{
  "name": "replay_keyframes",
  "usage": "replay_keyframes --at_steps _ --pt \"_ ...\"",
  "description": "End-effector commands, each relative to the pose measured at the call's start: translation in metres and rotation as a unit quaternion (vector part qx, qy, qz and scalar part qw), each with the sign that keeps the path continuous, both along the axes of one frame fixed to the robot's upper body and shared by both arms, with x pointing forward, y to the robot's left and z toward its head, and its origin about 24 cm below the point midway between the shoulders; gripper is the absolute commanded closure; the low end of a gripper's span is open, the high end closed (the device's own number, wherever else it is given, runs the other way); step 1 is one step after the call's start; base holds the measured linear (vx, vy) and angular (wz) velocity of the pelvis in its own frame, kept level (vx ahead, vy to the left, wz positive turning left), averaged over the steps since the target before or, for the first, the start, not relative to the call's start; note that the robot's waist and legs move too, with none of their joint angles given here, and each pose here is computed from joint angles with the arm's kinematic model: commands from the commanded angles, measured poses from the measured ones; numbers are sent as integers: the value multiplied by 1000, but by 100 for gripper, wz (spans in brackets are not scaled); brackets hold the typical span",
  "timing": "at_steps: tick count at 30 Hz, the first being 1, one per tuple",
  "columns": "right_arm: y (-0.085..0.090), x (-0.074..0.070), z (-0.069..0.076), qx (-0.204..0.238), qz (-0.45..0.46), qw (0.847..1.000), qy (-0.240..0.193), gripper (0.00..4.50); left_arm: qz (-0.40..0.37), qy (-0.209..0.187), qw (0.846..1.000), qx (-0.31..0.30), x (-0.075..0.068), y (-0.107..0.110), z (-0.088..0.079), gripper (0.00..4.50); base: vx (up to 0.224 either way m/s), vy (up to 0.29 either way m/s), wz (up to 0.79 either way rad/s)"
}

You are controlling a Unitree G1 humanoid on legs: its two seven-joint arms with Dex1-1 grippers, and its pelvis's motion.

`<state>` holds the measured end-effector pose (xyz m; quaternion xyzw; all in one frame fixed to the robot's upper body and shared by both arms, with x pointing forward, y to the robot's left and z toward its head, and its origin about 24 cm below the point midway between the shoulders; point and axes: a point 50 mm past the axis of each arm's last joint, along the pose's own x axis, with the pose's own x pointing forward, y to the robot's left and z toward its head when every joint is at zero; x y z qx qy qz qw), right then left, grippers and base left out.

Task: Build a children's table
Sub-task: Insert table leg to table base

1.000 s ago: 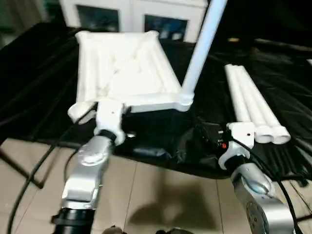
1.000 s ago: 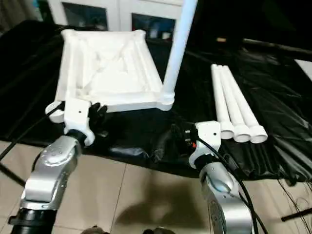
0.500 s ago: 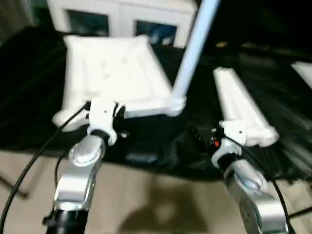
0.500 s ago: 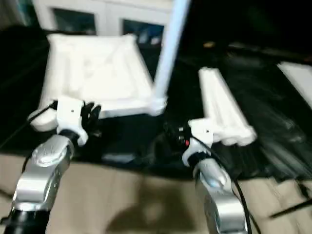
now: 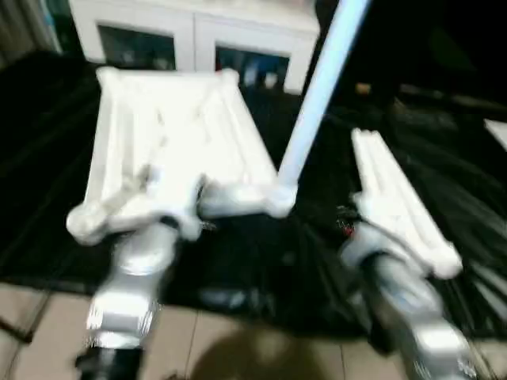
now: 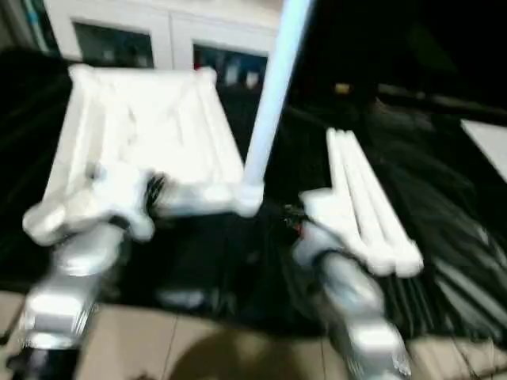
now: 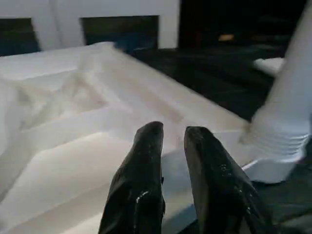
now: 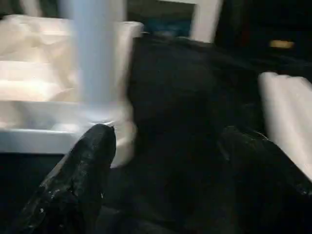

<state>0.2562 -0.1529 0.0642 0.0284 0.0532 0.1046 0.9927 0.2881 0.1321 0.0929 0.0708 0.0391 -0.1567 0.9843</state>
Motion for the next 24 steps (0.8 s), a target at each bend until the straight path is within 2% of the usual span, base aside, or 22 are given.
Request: replay_keyframes --at_steps 1,9,12,16,18,19,20,22,23,24 --pt "2 -2 13 17 6 999 -37 76 8 -8 1000 9 1 7 5 350 89 12 4" --pt "-19 -11 16 33 -31 998 -47 76 -36 -6 999 9 -2 2 5 350 105 30 7" --pt "-25 -8 18 24 -34 998 -50 76 -72 6 997 23 1 -2 3 350 63 2 3" --pt "-26 -7 18 -5 15 999 -40 76 -133 15 990 54 4 -6 1 350 -15 -4 0" --pt "-25 -9 12 -43 77 996 -20 76 -176 39 981 68 8 -3 -5 350 -70 -11 0" --pt "-25 -9 12 -47 84 995 -18 76 -179 44 980 71 9 -3 -6 350 -90 -5 7" --pt "-25 -9 9 -66 117 991 -7 76 -204 74 973 77 13 -1 -11 315 -90 -5 7" --pt "-26 -9 9 -71 132 989 -3 76 -223 88 967 85 15 -1 -13 312 -93 -5 6" --pt "-27 -8 10 -82 163 983 2 76 -250 108 957 102 21 -2 -15 301 -90 -6 5" --pt "-27 -7 10 -84 169 982 3 76 -255 112 955 105 22 -2 -15 285 -82 -4 5"
